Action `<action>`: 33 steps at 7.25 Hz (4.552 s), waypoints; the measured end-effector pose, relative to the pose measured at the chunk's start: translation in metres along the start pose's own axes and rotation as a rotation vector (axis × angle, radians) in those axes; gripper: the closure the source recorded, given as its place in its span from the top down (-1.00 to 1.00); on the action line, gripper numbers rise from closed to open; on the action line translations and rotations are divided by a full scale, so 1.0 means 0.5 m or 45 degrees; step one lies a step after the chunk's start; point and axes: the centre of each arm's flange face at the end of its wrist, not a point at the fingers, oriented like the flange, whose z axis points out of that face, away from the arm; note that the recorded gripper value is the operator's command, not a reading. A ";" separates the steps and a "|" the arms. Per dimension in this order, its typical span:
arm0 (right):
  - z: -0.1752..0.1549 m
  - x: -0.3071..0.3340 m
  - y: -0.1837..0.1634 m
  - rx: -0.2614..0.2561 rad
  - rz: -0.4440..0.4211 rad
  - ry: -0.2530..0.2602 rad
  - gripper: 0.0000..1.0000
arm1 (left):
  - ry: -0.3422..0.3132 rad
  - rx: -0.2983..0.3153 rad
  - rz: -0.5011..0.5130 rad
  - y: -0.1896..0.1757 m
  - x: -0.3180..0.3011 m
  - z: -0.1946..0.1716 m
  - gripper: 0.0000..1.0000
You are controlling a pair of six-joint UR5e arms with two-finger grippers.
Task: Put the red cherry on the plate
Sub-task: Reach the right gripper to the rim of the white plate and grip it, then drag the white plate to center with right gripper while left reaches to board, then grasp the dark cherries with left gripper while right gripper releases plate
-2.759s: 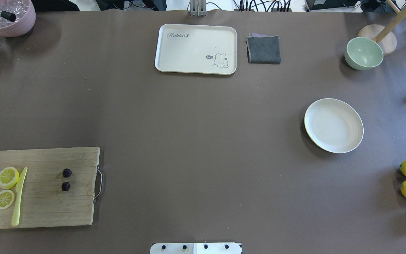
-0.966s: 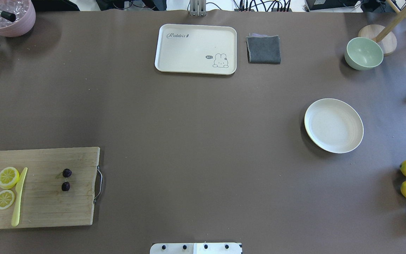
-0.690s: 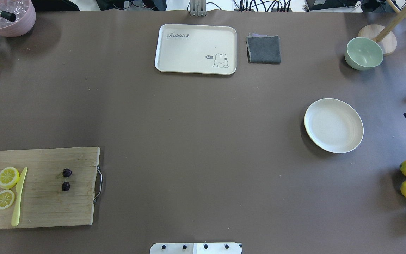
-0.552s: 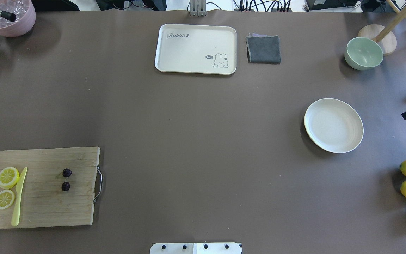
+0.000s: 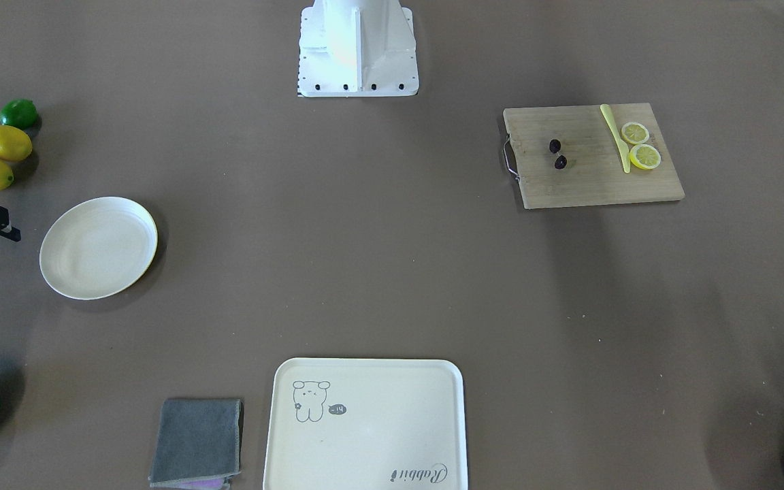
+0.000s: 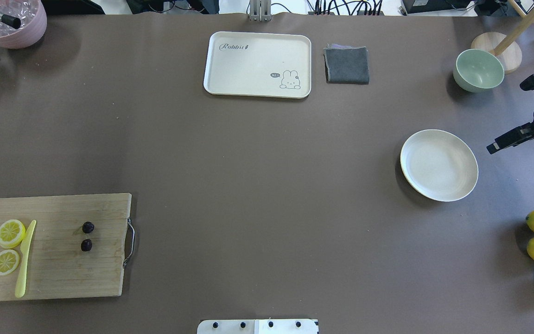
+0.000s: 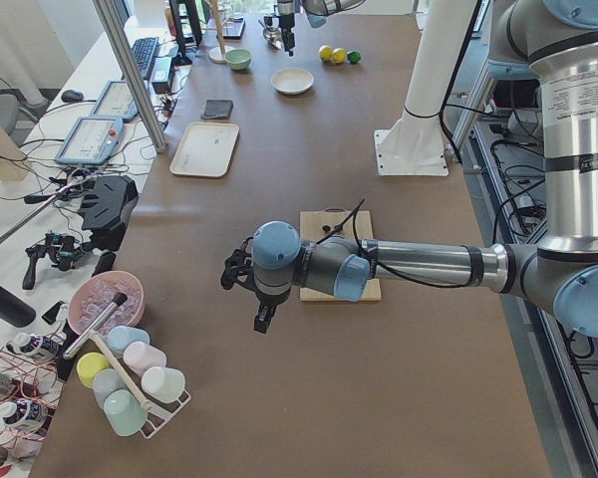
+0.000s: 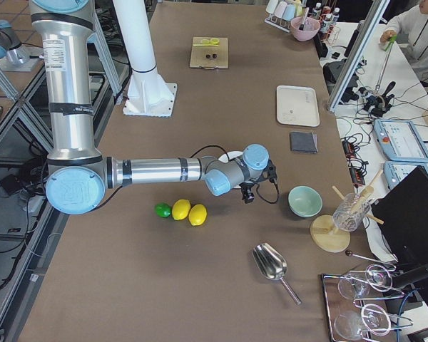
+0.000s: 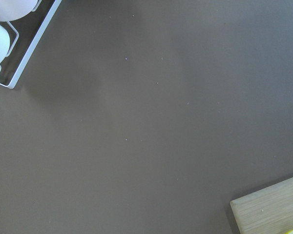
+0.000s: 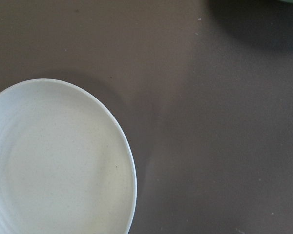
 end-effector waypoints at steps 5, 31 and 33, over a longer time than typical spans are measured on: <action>0.071 -0.056 -0.019 -0.057 0.003 -0.014 0.55 | 0.001 -0.006 -0.007 0.006 -0.004 0.004 0.96; 0.263 -0.926 -0.065 0.065 0.476 -0.190 1.00 | -0.028 -0.071 -0.412 0.057 0.756 0.309 0.81; 0.244 -0.922 -0.069 0.113 0.491 -0.192 1.00 | -0.050 -0.088 -0.399 0.069 0.761 0.338 0.60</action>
